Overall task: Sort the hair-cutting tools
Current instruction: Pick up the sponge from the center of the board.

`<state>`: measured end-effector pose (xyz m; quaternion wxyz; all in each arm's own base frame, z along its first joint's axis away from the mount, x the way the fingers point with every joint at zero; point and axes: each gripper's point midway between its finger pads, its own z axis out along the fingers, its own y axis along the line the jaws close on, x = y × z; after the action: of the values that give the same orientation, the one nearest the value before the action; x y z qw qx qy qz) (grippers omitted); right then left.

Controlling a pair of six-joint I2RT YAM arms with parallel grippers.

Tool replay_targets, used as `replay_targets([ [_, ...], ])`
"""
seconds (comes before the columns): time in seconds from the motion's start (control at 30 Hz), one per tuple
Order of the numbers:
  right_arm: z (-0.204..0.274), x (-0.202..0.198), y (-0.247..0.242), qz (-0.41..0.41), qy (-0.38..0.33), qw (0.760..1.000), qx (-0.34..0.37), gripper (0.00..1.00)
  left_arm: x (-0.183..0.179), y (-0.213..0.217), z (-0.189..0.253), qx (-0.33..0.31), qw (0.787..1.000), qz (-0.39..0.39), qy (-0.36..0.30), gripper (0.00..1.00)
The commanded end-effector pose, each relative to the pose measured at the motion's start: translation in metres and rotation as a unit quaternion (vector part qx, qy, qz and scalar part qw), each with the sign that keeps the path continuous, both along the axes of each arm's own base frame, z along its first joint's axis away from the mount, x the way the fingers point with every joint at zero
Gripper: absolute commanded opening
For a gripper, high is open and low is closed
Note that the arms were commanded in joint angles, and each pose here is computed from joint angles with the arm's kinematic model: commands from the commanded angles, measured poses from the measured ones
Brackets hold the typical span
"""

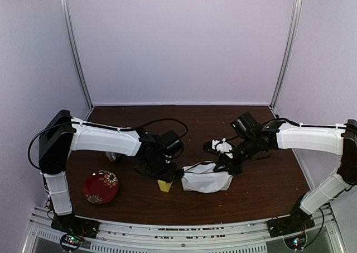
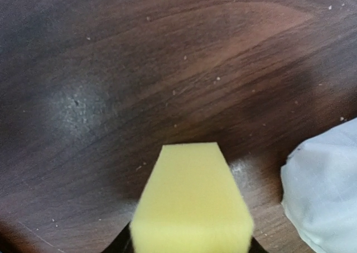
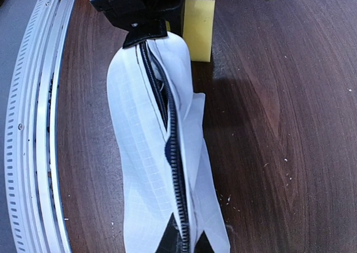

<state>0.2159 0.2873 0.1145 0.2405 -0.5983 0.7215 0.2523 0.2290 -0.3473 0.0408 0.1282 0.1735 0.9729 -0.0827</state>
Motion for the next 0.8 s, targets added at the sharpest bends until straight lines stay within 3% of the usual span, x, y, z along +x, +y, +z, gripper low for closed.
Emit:
replay_targets([
  [0.0, 0.012, 0.005, 0.006, 0.006, -0.005, 1.000, 0.016, 0.01, 0.007, -0.010, -0.002, -0.016, 1.000, -0.009, 0.003, 0.43],
  [0.3, -0.002, 0.031, 0.014, -0.015, 0.002, 1.000, -0.026, 0.20, 0.003, -0.015, -0.005, -0.038, 0.999, -0.022, 0.012, 0.07],
  [0.43, -0.009, 0.038, 0.019, -0.011, 0.016, 0.999, -0.045, 0.24, 0.003, -0.013, -0.004, -0.042, 0.999, -0.023, 0.006, 0.00],
  [0.53, -0.014, 0.040, 0.021, -0.009, 0.030, 0.998, -0.059, 0.19, 0.002, -0.012, -0.003, -0.044, 0.999, -0.022, 0.004, 0.00],
  [0.67, -0.011, 0.047, 0.021, -0.018, 0.038, 0.997, -0.068, 0.02, 0.003, -0.004, 0.007, -0.045, 0.999, -0.017, -0.012, 0.00],
  [0.77, 0.006, 0.048, 0.019, -0.037, 0.044, 0.996, -0.062, 0.00, 0.007, 0.003, 0.034, -0.069, 0.996, -0.014, -0.056, 0.00],
])
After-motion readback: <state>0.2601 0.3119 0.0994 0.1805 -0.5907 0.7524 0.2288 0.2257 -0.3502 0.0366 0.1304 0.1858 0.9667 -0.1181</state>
